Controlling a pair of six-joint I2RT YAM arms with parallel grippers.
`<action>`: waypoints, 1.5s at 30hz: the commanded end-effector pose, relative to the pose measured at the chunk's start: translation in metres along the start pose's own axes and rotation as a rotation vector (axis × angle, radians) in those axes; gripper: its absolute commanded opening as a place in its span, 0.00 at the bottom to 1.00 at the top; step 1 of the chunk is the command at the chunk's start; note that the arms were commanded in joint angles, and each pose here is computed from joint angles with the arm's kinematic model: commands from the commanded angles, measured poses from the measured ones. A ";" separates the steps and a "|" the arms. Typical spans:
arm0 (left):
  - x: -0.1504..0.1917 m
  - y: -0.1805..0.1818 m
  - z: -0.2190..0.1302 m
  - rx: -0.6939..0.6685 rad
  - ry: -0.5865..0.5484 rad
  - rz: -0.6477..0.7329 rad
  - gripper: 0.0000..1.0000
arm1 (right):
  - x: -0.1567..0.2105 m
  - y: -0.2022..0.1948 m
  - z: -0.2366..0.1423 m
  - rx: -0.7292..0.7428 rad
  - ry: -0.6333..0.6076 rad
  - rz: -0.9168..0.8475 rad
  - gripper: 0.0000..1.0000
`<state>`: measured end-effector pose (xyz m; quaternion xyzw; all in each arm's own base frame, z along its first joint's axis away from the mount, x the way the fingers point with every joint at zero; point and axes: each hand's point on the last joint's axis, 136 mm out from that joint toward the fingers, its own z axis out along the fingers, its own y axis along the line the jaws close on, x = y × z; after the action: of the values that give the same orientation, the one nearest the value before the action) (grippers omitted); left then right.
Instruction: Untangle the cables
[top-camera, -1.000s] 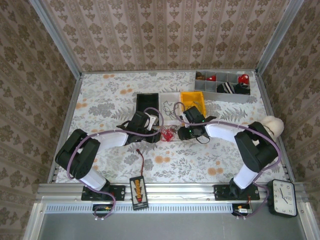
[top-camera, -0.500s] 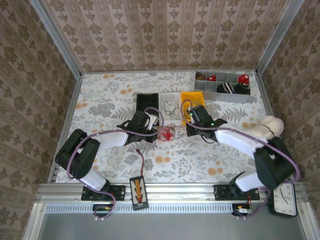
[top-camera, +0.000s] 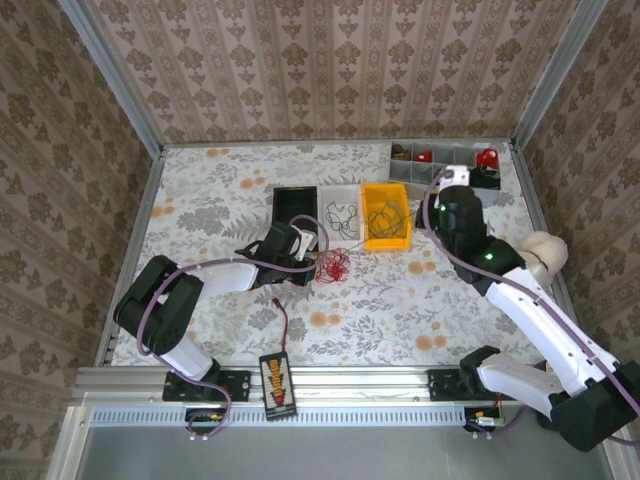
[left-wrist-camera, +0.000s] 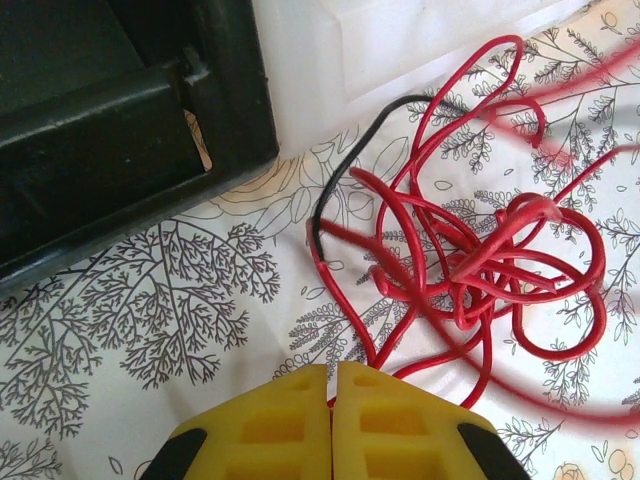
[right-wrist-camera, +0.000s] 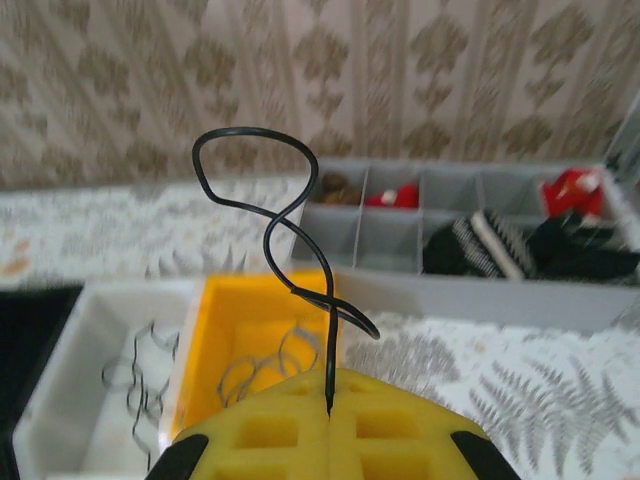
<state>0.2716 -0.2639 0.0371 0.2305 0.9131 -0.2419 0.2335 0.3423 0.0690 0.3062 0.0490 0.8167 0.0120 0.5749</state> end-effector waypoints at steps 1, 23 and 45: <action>0.014 0.008 0.005 -0.032 0.050 -0.007 0.03 | -0.052 -0.019 -0.022 0.046 -0.136 0.035 0.00; 0.028 0.018 0.010 -0.077 0.094 -0.018 0.04 | -0.142 -0.124 -0.096 0.215 -0.418 0.269 0.00; 0.008 -0.009 0.009 0.059 0.026 -0.001 0.04 | -0.169 -0.080 -0.094 -0.084 -0.367 0.240 0.00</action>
<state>0.2718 -0.2651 0.0299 0.2308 0.9145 -0.2418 0.2281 0.3037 -0.0498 0.4865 0.1748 0.6699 0.0887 0.7161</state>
